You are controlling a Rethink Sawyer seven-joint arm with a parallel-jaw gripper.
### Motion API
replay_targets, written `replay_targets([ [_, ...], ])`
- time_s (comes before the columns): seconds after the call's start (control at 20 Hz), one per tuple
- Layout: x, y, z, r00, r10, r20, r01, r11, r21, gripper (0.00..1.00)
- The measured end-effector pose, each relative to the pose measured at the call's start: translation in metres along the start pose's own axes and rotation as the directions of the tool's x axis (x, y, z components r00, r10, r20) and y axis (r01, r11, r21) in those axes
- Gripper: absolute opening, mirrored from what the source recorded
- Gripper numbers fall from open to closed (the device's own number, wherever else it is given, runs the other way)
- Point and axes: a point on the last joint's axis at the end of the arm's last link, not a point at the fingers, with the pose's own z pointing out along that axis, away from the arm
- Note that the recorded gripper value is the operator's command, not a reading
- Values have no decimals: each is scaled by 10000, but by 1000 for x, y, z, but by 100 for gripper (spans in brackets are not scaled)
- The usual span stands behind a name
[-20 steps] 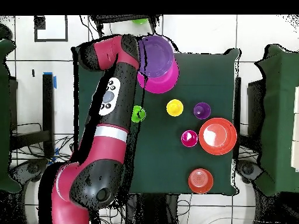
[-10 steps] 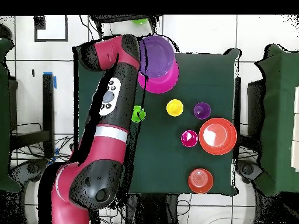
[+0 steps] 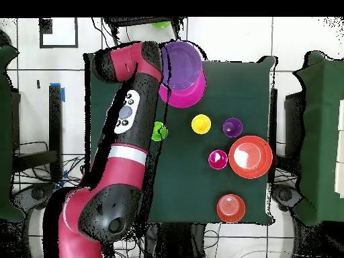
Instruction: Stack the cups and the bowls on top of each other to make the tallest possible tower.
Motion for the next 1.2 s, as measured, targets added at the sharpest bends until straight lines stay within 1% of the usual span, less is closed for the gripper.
replay_targets([
  [0.55, 6, -5, -3, 10000, 46, -79, -45, 9999, 138, 0],
  [0.75, 13, -8, -1, 9999, 46, -101, -44, 9998, 207, 0],
  [1.0, 17, -11, 0, 9999, 66, -75, -64, 9997, 241, 0],
  [1.2, 16, -14, -3, 9999, 123, 21, -123, 9997, 227, 0],
])
